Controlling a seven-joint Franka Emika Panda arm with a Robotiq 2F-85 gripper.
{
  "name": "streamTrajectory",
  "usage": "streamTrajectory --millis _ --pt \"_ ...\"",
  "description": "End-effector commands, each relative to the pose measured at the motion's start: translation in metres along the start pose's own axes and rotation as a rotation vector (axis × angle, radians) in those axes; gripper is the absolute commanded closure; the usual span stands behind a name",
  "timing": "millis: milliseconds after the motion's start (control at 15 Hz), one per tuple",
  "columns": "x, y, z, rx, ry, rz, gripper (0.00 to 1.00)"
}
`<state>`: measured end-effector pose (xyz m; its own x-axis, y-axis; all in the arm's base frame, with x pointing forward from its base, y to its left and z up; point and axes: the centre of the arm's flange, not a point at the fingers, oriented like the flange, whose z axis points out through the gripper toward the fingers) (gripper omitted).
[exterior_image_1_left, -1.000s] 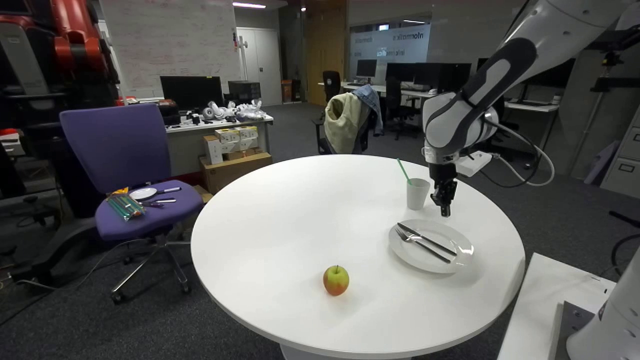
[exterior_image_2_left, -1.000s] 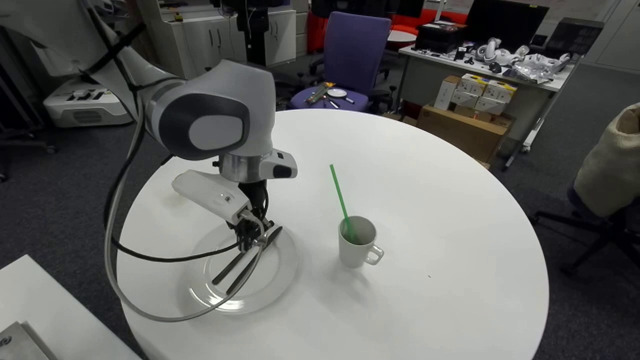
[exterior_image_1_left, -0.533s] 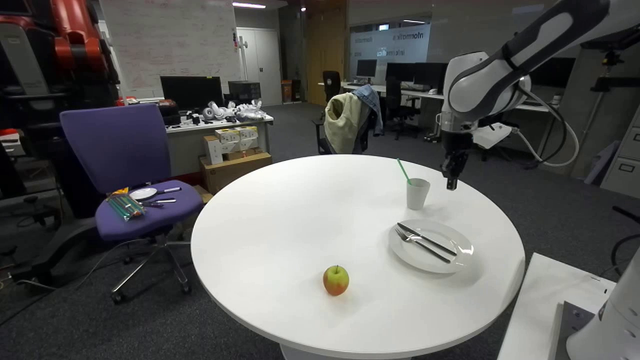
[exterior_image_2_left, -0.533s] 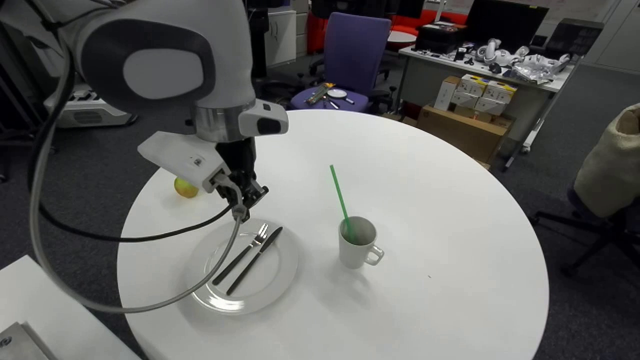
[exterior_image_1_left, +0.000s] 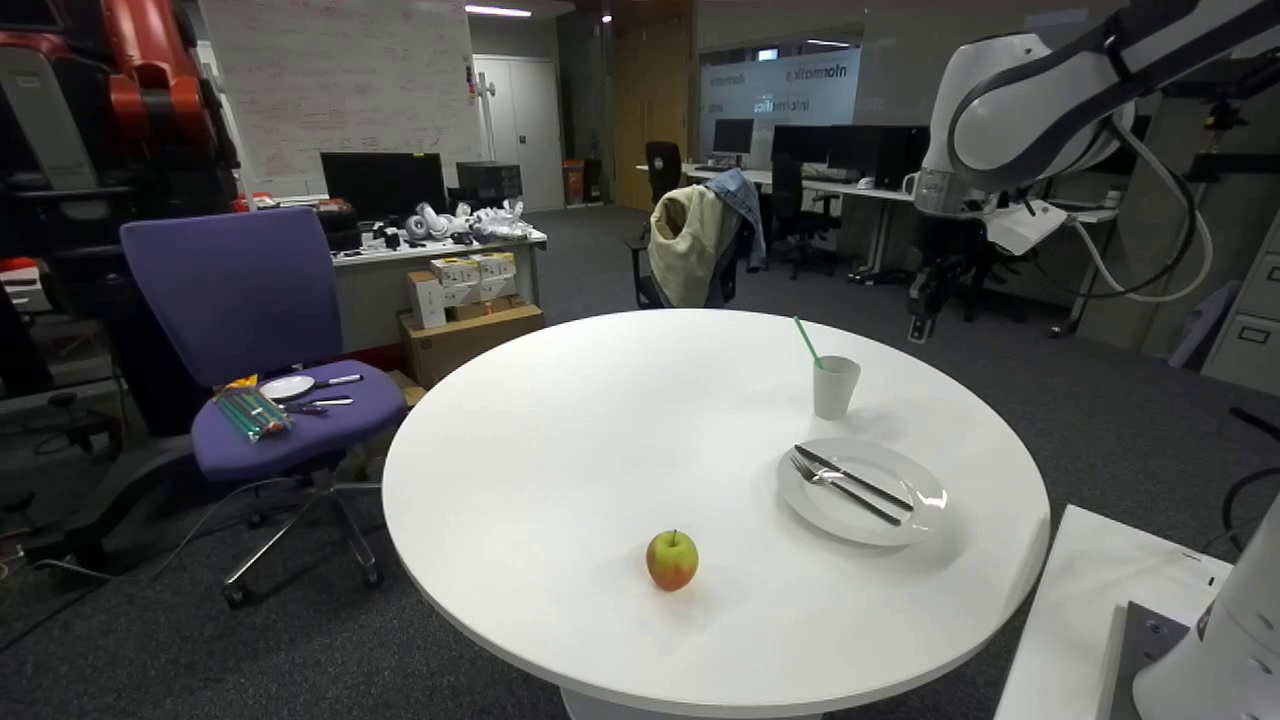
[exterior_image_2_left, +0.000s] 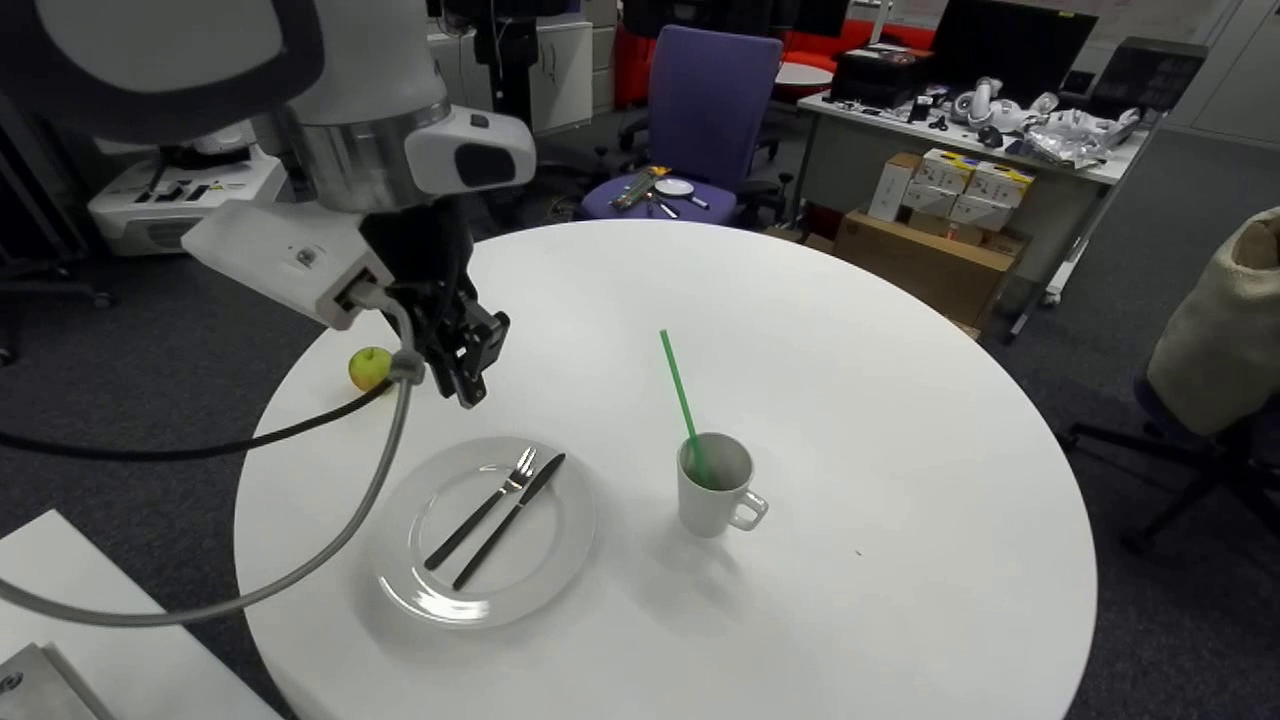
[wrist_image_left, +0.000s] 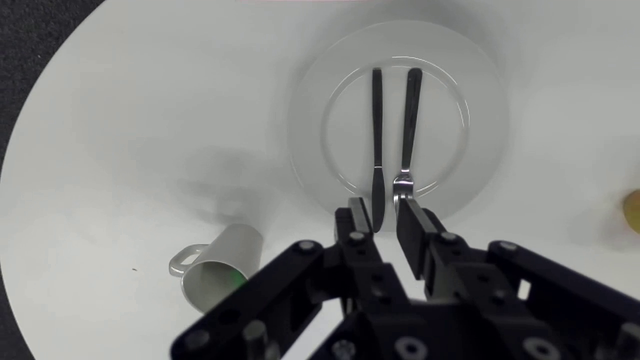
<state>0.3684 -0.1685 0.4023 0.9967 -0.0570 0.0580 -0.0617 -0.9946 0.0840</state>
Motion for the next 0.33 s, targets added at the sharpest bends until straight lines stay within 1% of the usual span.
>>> streamTrajectory --millis 0,133,267 --pt "-0.011 -0.001 -0.003 -0.018 0.004 -0.023 0.42" --pt "-0.004 0.001 0.013 -0.02 -0.032 -0.023 0.27" --pt "0.001 0.004 0.04 -0.014 -0.075 -0.008 0.13"
